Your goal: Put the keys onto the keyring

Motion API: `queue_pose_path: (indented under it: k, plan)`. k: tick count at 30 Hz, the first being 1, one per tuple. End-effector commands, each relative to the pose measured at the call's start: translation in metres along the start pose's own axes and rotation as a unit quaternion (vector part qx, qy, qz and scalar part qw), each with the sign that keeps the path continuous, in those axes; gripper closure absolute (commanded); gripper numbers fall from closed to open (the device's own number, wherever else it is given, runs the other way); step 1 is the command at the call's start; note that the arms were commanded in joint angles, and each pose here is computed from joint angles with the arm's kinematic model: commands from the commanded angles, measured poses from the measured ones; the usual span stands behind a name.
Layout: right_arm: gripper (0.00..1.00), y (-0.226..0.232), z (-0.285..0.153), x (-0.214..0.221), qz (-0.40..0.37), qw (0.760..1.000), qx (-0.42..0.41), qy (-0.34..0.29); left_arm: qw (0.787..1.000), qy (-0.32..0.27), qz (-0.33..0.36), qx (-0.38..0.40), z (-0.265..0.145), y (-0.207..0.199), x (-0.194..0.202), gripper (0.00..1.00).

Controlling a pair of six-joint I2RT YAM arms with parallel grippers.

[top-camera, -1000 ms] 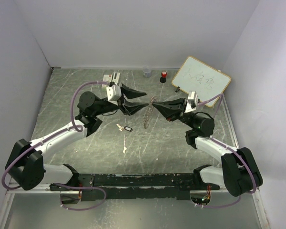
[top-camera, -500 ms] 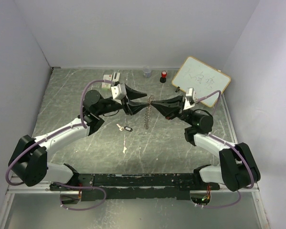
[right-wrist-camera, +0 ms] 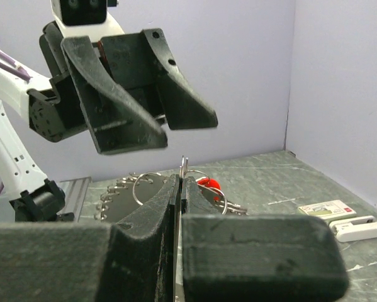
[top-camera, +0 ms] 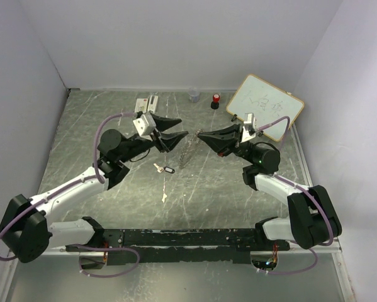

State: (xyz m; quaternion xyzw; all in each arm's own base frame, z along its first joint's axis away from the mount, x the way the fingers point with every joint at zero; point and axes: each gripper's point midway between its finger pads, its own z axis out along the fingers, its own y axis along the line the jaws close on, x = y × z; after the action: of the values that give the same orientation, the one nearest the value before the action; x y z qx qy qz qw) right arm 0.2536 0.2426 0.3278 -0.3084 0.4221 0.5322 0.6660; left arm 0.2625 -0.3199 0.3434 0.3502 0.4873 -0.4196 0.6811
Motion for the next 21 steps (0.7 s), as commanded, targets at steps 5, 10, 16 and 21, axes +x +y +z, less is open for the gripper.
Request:
queue_pose_path:
  k: [5, 10, 16, 21]
  plan:
    - [1.00, 0.023, 0.005, -0.040, -0.083, 0.993, -0.052, -0.062, 0.996, -0.034, 0.020, -0.076, 0.001, 0.026, -0.021, 0.40]
    - [1.00, 0.025, 0.006, -0.041, -0.080, 0.993, -0.058, -0.065, 0.997, -0.033, 0.008, -0.071, 0.011, 0.028, -0.015, 0.40]
    - [1.00, 0.024, 0.007, -0.040, -0.073, 0.993, -0.066, -0.066, 0.997, -0.037, 0.007, -0.064, 0.023, 0.025, -0.011, 0.40]
    - [1.00, 0.024, 0.008, -0.040, -0.069, 0.993, -0.067, -0.068, 0.998, -0.041, 0.006, -0.049, 0.033, 0.018, -0.014, 0.40]
